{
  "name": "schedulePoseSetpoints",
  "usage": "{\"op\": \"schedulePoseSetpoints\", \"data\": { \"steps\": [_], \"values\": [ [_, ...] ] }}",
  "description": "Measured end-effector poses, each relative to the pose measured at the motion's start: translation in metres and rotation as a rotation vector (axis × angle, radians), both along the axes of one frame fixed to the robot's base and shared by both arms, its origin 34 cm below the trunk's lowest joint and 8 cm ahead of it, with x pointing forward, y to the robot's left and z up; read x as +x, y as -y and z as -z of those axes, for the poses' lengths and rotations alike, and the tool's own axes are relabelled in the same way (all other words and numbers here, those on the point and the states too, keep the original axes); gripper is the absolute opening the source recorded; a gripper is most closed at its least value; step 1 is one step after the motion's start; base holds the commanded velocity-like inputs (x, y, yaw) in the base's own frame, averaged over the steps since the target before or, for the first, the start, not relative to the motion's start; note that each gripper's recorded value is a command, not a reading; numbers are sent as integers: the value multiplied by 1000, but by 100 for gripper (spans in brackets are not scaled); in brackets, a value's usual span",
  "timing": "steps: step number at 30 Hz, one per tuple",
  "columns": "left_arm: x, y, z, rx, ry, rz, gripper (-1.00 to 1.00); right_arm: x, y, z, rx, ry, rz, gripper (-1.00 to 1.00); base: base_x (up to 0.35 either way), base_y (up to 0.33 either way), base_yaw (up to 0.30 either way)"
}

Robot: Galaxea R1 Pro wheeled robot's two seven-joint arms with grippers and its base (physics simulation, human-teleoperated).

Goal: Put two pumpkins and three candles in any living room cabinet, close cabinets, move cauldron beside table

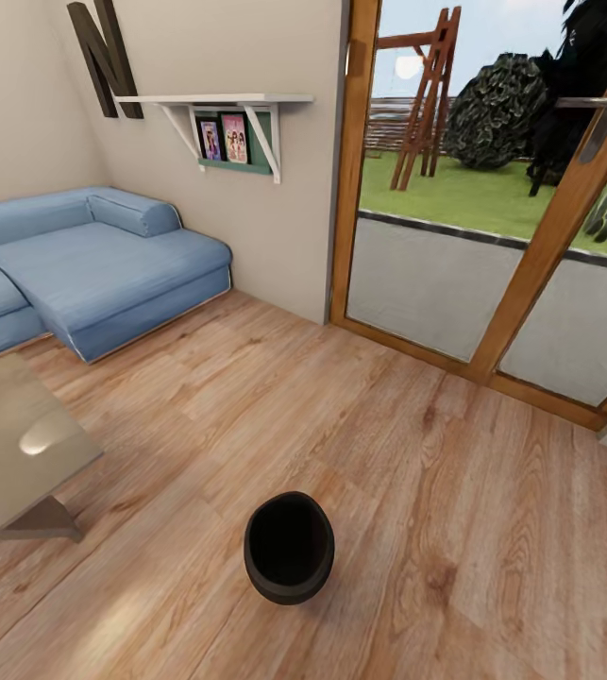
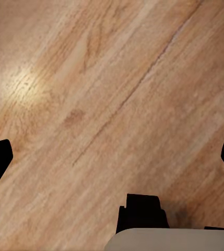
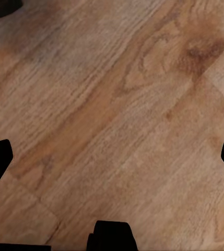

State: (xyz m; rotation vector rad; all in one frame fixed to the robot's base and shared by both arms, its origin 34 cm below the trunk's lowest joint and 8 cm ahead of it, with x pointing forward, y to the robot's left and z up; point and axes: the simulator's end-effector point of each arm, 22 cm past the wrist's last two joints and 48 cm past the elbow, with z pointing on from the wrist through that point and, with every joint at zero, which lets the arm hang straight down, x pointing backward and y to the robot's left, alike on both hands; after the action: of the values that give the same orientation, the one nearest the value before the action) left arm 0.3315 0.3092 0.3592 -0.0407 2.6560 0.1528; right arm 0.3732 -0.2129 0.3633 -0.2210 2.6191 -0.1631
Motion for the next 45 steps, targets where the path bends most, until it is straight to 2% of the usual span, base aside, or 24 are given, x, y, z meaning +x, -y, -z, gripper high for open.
{"op": "schedulePoseSetpoints", "data": {
  "steps": [19,21,28,30,32,34,36,39,41,43,45],
  "values": [
    [-1,-1,0,1,-2,-3,100,0,2,0,-4,0,1,100,271,135,0],
    [-1,0,0,3,-1,-4,100,0,-3,0,7,-1,-6,100,6,2,0],
    [1,1,1,-2,-4,-14,100,2,-3,0,8,4,-3,100,0,0,0],
    [1,5,2,-8,-18,-15,100,3,-2,0,7,4,-2,100,0,0,0],
    [3,14,8,-27,-62,-17,100,4,-1,1,1,-9,-3,100,0,0,0],
    [19,23,11,-48,-95,-19,100,4,0,4,-12,-41,-5,100,0,0,0],
    [49,36,13,-77,-128,-17,100,9,0,9,-32,-105,-15,100,0,0,0],
    [100,54,6,-116,-129,-10,100,40,-8,8,-46,-174,-28,100,0,0,0],
    [138,68,-2,-145,-120,-1,100,65,-21,1,-42,-212,-38,100,0,0,0],
    [173,85,-12,-177,-127,13,100,95,-37,-12,-22,-212,-37,100,0,0,0],
    [208,106,-27,-211,-161,35,100,135,-46,-31,-7,-184,-15,100,0,0,0]
  ]
}}
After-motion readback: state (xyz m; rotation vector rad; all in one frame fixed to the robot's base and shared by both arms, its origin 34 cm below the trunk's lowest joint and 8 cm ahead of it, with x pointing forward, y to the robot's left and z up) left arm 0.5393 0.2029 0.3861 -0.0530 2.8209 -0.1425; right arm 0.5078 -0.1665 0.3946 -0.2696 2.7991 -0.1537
